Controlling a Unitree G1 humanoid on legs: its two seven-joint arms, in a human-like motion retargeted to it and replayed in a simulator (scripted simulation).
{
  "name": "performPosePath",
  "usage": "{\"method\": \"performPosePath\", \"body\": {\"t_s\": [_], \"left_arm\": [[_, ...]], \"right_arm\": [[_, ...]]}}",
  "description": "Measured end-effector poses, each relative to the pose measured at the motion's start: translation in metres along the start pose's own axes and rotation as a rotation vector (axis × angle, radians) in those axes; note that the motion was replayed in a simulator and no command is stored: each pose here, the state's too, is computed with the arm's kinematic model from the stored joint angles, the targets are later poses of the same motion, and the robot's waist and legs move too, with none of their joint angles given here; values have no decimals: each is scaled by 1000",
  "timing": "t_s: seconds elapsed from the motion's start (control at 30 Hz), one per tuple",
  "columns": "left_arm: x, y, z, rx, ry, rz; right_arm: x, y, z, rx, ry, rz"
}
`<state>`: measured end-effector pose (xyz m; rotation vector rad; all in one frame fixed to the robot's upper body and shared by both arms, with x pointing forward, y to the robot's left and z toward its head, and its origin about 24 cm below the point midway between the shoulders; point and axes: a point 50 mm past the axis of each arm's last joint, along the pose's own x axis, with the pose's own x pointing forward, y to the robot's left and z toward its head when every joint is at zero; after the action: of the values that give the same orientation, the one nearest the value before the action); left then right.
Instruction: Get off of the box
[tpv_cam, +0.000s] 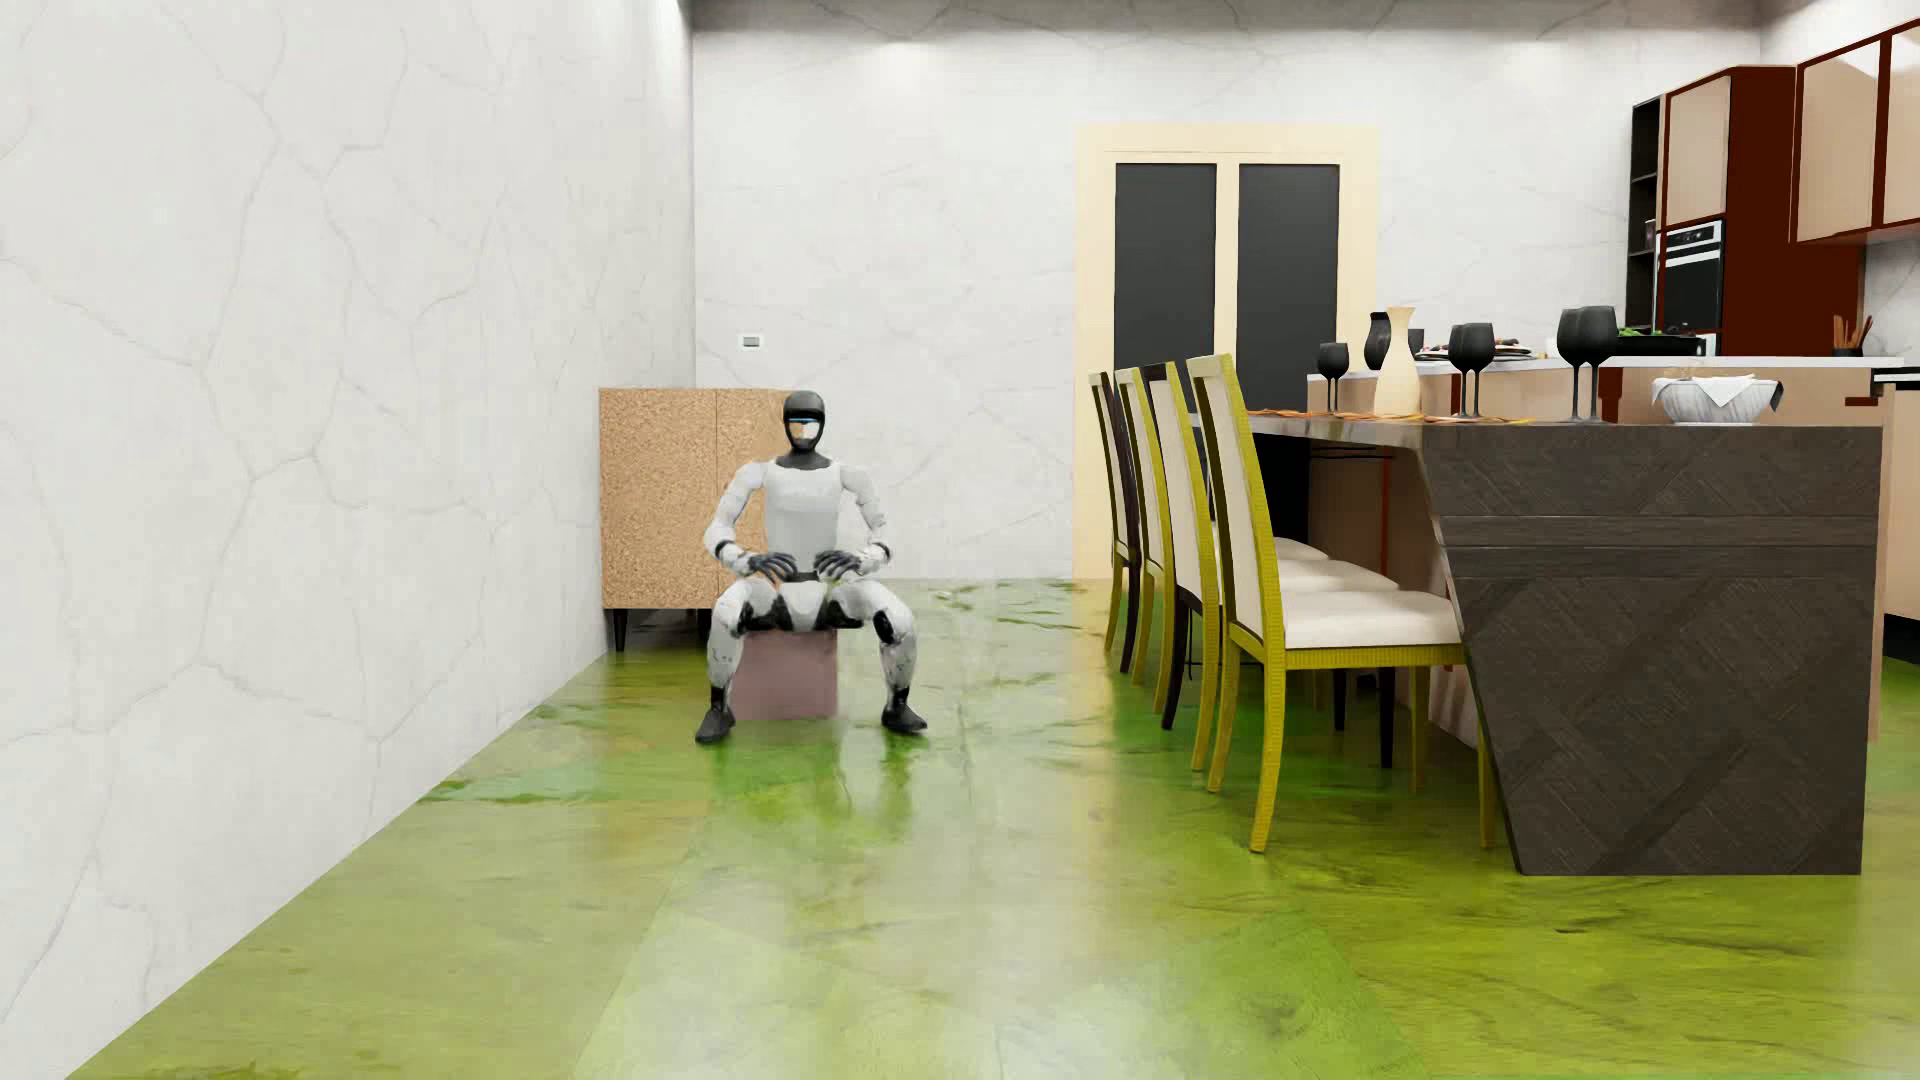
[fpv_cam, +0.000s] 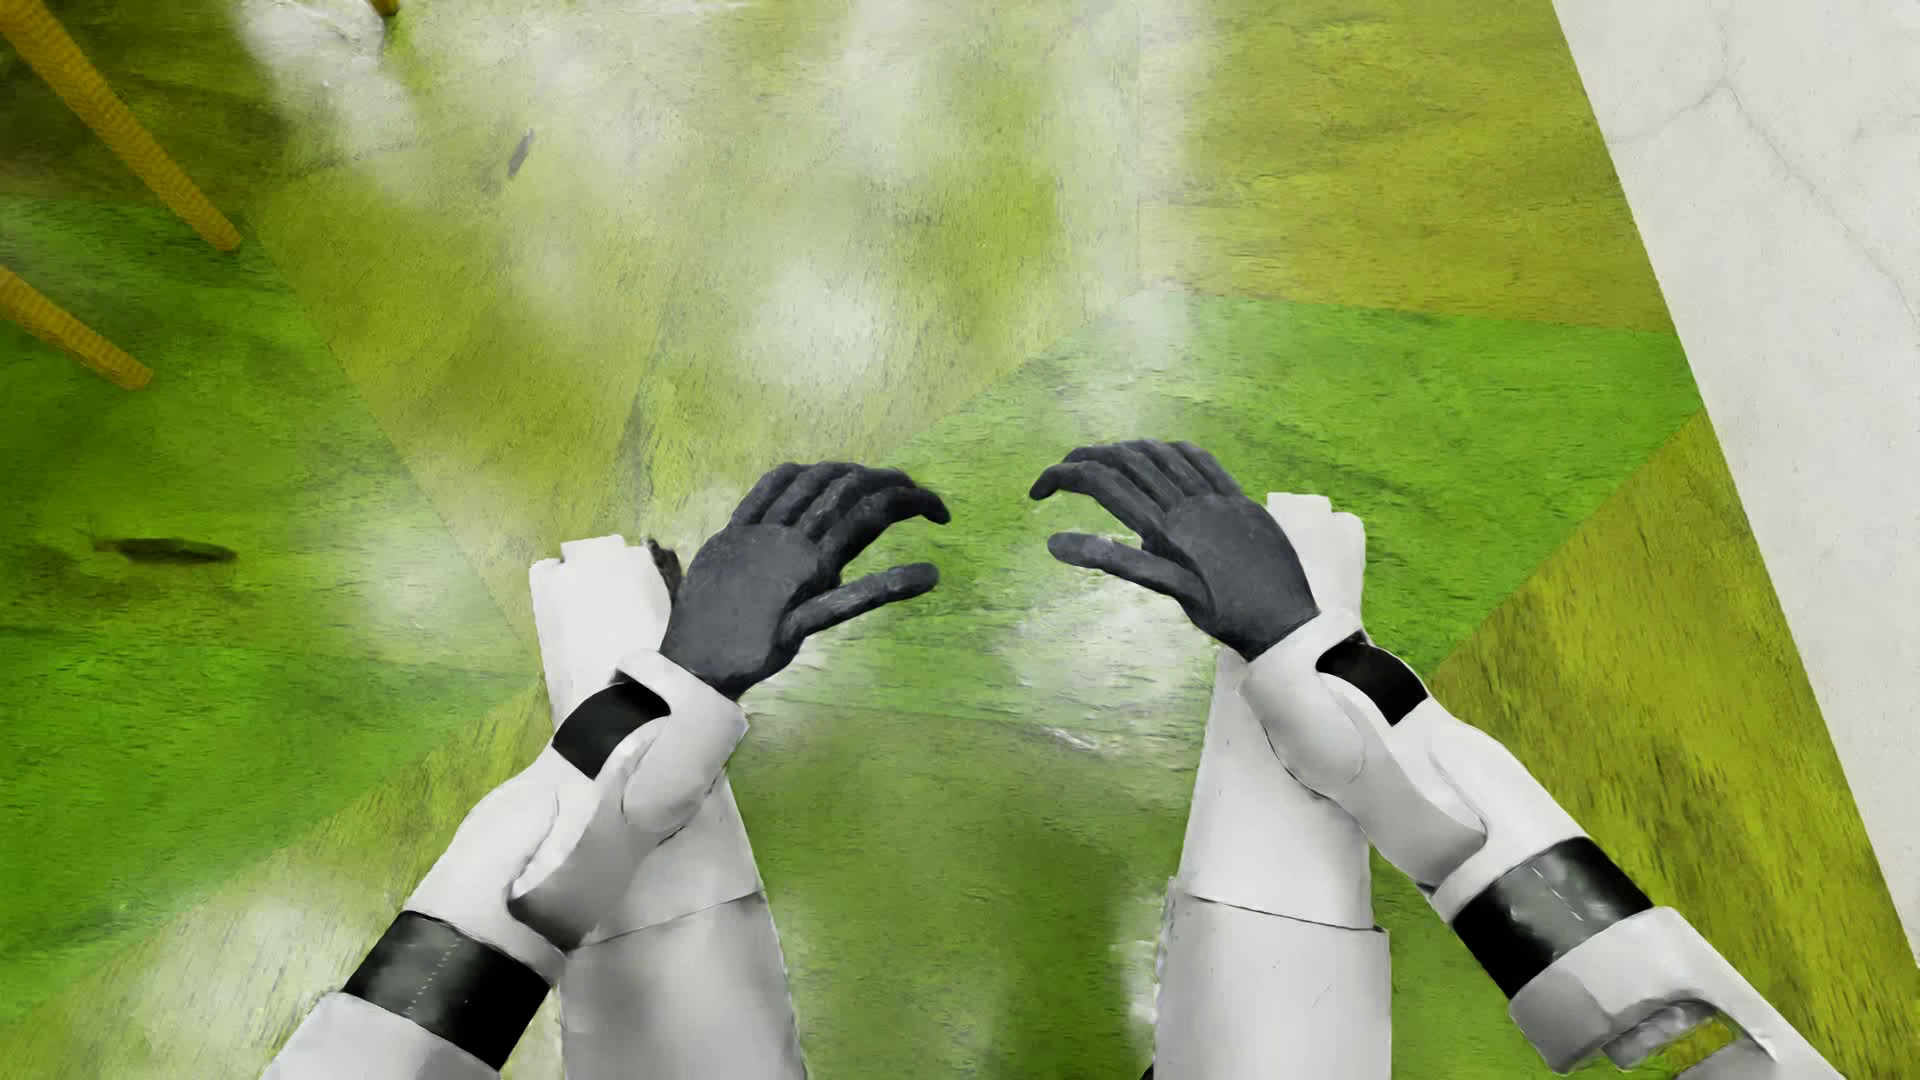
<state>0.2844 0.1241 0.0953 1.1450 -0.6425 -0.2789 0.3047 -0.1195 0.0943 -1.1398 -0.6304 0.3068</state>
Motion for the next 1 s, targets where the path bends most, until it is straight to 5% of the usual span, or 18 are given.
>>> {"method": "performPosePath", "body": {"t_s": [0.2, 0.33, 0.4, 0.57, 0.73, 0.87, 1.0], "left_arm": [[-2, 45, 34, 31, -186, 122], [-19, 84, 71, 16, -343, 334], [-35, 77, 92, 7, -384, 289], [-22, 67, 69, 17, -284, 341], [-9, -20, 14, -40, 10, 50], [-31, -88, -9, -84, 210, -212], [-19, -81, 30, -203, -17, -272]], "right_arm": [[-4, -43, 26, -54, -131, -176], [-17, -83, 66, -39, -311, -424], [-30, -100, 59, -98, -262, -582], [-20, -91, 51, -149, -319, -410], [-3, -7, 8, -88, -85, -3], [-48, 72, -42, 31, 228, 448], [-94, 86, -52, 174, 431, 372]]}}
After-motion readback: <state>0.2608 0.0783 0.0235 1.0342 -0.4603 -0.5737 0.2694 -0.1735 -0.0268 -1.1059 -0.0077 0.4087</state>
